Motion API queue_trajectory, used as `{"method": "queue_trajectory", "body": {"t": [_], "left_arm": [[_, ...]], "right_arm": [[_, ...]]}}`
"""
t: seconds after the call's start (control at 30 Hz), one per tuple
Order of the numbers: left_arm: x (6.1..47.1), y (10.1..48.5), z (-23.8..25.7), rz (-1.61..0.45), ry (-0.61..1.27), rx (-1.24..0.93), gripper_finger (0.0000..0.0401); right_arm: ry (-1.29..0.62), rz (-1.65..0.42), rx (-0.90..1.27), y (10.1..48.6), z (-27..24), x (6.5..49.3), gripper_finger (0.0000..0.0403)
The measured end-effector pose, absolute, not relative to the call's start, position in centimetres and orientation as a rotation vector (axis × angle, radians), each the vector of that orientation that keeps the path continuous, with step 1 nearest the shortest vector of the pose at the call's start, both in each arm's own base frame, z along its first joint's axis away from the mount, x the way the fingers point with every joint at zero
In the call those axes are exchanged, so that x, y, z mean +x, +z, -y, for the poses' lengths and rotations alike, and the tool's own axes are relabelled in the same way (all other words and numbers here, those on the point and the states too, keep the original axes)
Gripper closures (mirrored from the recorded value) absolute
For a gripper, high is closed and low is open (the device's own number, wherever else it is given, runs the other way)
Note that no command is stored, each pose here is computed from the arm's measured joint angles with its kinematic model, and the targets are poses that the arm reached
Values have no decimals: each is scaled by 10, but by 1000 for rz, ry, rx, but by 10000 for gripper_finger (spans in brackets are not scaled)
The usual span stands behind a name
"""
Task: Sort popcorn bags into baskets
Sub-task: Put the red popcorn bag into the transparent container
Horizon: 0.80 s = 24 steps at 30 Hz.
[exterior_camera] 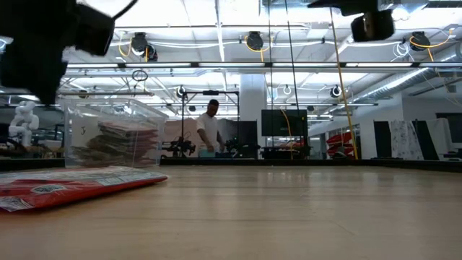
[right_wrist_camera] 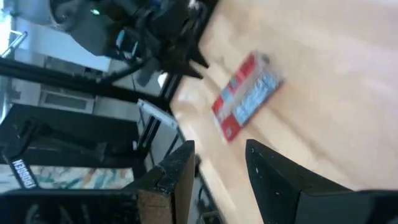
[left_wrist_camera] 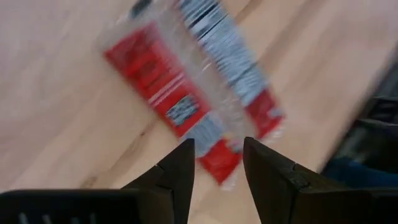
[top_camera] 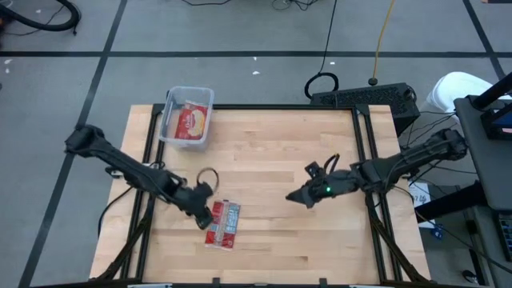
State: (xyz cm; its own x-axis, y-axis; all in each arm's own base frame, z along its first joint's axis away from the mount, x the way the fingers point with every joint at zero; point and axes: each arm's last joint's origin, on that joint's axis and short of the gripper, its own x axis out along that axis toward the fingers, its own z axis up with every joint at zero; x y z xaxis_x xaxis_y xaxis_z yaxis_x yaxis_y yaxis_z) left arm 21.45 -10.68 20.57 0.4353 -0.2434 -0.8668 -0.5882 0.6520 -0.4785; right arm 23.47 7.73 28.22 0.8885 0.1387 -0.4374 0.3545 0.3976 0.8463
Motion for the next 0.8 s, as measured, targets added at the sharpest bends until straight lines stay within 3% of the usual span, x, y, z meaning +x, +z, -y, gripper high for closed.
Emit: {"method": "queue_trajectory", "body": {"t": [0.3, 0.47, 0.8], "left_arm": [[231, 150, 125, -1274, 458, -890, 261], [245, 132, 127, -1256, 464, -918, 260], [282, 156, 118, -898, 249, -940, 261]], "right_arm": [[-223, -599, 1246, 257, -91, 247, 268], [-231, -638, 1271, 247, -96, 254, 268], [-231, -651, 1267, 238, -102, 260, 268]]}}
